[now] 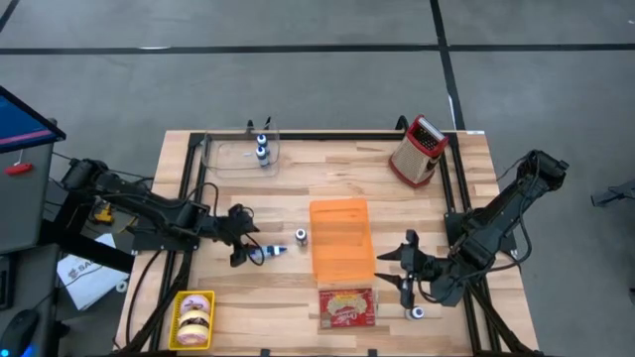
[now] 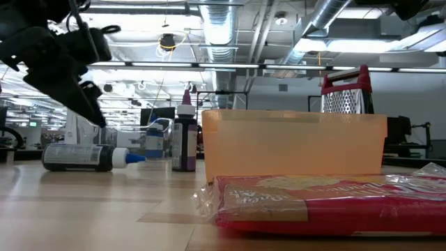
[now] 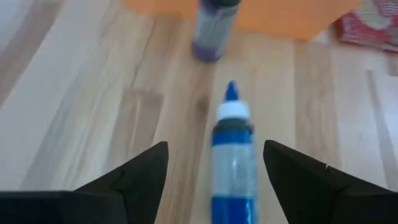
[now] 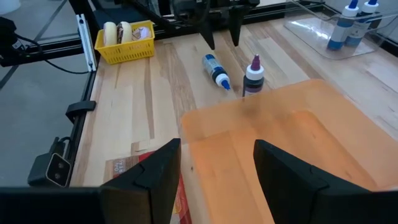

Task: Pick & Place Food Item
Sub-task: Put the blue food coloring bottle into the transparent bin

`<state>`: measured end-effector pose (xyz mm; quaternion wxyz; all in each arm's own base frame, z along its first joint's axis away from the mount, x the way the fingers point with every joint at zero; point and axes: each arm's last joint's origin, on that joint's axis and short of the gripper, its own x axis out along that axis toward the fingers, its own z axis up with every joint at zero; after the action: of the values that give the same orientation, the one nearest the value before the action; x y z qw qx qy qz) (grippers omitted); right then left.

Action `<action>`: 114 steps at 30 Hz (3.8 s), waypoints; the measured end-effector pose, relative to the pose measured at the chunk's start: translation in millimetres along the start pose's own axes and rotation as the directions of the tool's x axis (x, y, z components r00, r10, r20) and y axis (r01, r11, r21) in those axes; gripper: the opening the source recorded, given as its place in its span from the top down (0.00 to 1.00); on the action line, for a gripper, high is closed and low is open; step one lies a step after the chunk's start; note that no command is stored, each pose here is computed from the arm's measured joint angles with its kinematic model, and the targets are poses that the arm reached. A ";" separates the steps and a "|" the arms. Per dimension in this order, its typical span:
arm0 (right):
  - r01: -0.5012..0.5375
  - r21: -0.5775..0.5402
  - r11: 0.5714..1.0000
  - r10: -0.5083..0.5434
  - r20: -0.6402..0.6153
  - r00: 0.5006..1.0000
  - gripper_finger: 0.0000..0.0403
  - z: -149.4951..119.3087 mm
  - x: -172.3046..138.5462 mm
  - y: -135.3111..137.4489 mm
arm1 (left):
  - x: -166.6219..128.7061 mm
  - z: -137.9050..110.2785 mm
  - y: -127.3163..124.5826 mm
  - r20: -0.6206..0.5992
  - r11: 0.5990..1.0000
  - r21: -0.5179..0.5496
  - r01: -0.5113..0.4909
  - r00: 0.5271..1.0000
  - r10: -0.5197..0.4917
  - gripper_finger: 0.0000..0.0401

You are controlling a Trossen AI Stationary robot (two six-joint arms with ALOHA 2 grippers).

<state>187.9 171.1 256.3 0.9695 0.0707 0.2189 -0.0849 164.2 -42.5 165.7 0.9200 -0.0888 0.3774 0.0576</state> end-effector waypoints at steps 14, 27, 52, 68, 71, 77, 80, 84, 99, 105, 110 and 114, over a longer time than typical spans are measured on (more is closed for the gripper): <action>0.007 0.012 1.000 -0.007 0.006 1.000 0.51 0.3 0.1 -0.3 | 56.8 45.6 -36.7 -0.201 0.954 0.301 0.003 0.978 0.061 0.55; -0.030 0.001 1.000 0.030 -0.006 1.000 0.51 -4.1 -6.5 5.0 | 86.9 72.5 -50.5 -0.329 0.934 0.358 0.001 0.936 0.125 0.55; -0.049 -0.004 0.999 0.049 0.007 0.999 0.51 -7.3 -13.5 10.1 | 100.5 71.9 -37.8 -0.354 0.955 0.293 -0.038 0.924 0.145 0.63; -0.065 -0.001 0.998 0.065 0.005 0.998 0.51 -9.1 -16.8 12.4 | 104.0 59.5 -34.7 -0.358 0.964 0.267 -0.017 0.926 0.115 0.66; -0.064 -0.001 0.998 0.064 0.006 0.998 0.51 -9.1 -16.8 12.4 | 104.2 59.9 -34.9 -0.354 0.963 0.268 -0.015 0.928 0.113 0.68; -0.064 -0.001 0.998 0.064 0.006 0.998 0.51 -9.1 -16.8 12.4 | 104.1 59.7 -34.8 -0.356 0.963 0.268 -0.016 0.928 0.114 0.73; -0.063 -0.001 0.998 0.063 0.007 0.998 0.51 -9.1 -16.8 12.4 | 104.2 59.9 -34.6 -0.355 0.963 0.268 -0.016 0.928 0.115 0.77; -0.063 -0.001 0.998 0.063 0.007 0.998 0.51 -9.1 -16.8 12.4 | 104.2 59.9 -34.6 -0.355 0.964 0.265 -0.018 0.928 0.114 0.83; -0.062 -0.001 0.998 0.062 0.007 0.998 0.51 -9.1 -16.8 12.3 | 103.9 60.9 -34.8 -0.352 0.964 0.266 -0.021 0.928 0.118 0.92; -0.062 -0.002 0.998 0.062 0.007 0.998 0.51 -9.1 -16.8 12.3 | 93.8 70.7 -34.6 -0.306 0.962 0.269 -0.047 0.943 0.132 0.93; -0.059 -0.002 0.998 0.059 0.005 0.998 0.51 -9.5 -16.8 12.0 | 71.3 82.9 -30.4 -0.245 0.963 0.258 -0.081 0.958 0.146 0.94; -0.059 -0.002 0.998 0.059 0.004 0.998 0.51 -9.5 -16.8 12.0 | 41.9 93.1 -26.1 -0.165 0.958 0.242 -0.152 0.967 0.195 0.94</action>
<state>171.4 186.6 256.3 0.9721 0.0763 0.2148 -0.0560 262.1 -47.1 204.4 0.8758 0.0458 0.4726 0.0862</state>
